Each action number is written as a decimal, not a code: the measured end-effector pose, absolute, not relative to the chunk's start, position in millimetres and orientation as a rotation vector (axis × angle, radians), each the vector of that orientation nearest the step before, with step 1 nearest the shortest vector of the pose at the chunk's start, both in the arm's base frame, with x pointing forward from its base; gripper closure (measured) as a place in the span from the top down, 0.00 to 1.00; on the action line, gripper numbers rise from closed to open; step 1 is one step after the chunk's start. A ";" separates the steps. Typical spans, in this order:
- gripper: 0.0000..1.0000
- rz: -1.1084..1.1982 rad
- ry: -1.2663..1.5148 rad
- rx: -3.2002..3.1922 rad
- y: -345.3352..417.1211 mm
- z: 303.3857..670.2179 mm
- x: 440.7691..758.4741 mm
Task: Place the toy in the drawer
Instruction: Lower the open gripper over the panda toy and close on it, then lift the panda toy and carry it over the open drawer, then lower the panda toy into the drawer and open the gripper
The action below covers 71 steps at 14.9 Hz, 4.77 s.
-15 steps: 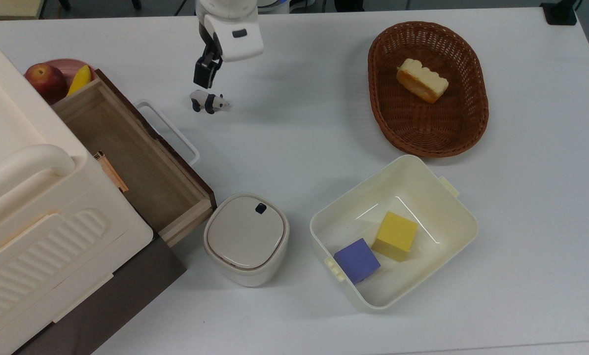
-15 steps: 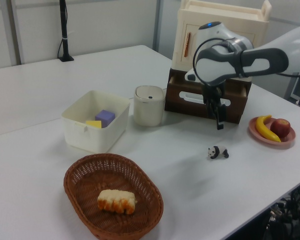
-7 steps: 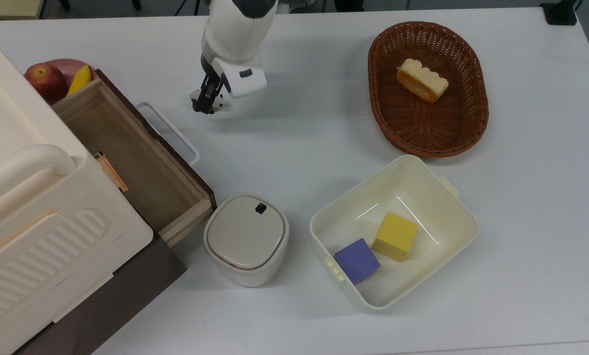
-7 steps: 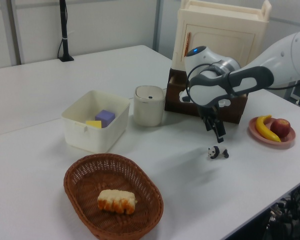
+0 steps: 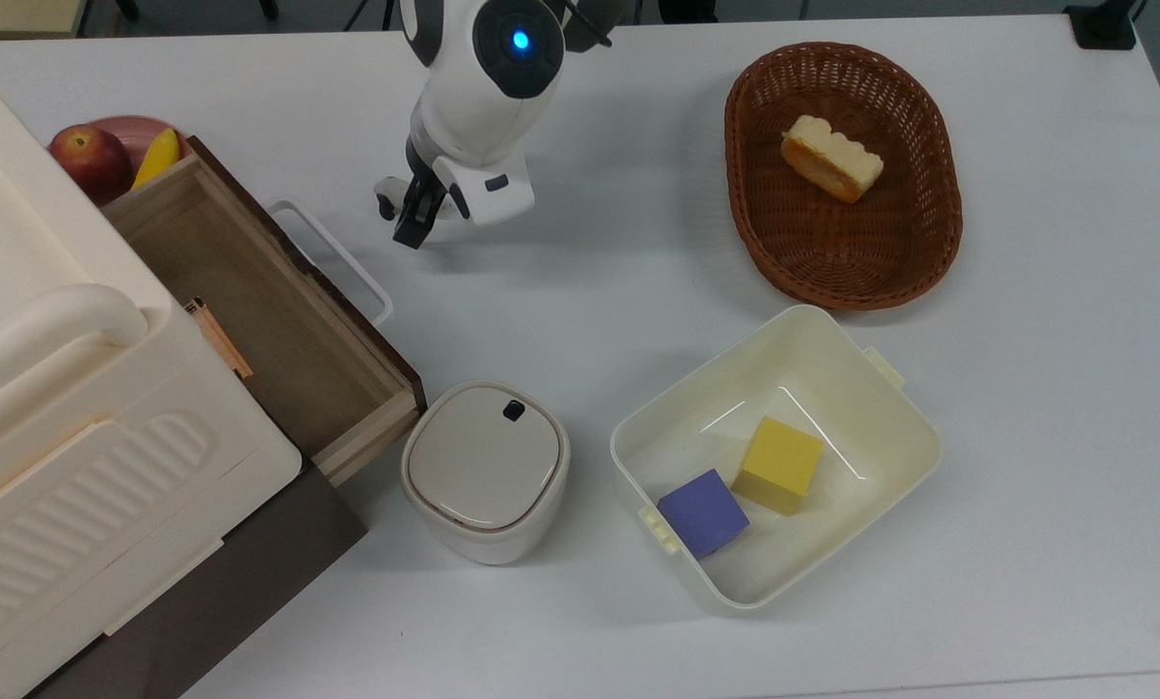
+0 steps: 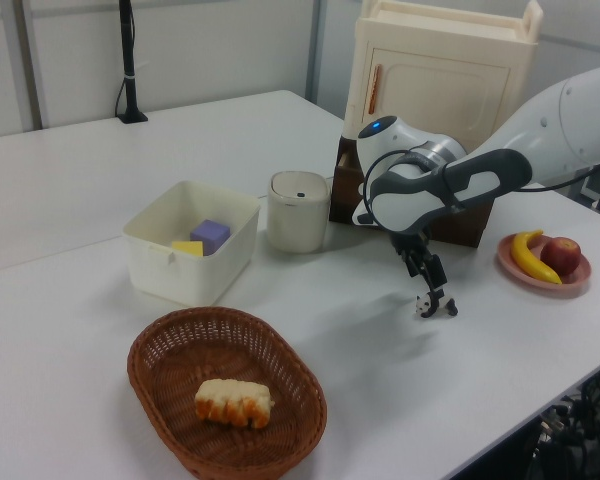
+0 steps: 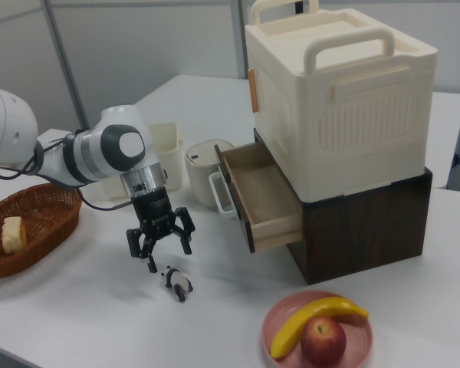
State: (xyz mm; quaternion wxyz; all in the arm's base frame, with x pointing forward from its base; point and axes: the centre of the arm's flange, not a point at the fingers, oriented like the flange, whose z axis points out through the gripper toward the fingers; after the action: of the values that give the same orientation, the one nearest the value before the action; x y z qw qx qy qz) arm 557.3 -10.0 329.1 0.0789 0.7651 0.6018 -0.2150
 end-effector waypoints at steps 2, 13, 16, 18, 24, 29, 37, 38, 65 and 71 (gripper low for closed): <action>1.00 -0.665 1.811 2.278 -9.0 321.0 557.5; 0.90 -0.723 1.825 2.236 -14.7 303.0 557.7; 0.70 -0.730 1.828 2.233 -15.1 300.5 557.6; 0.40 -0.734 1.834 2.229 -15.1 299.4 557.6; 0.39 -0.718 1.829 2.228 -15.1 304.5 561.6; 0.39 -0.593 1.684 2.311 -11.7 335.5 583.2; 0.39 -0.220 1.254 2.586 35.1 415.5 623.1; 0.39 -0.178 1.211 2.626 36.3 425.3 626.9; 0.39 0.420 0.140 2.891 -141.9 571.7 646.9; 0.39 0.468 0.182 2.822 -144.4 563.1 658.0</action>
State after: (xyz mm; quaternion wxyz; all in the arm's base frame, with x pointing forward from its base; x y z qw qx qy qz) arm 658.0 -144.4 563.1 0.1372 0.9752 0.0628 0.1617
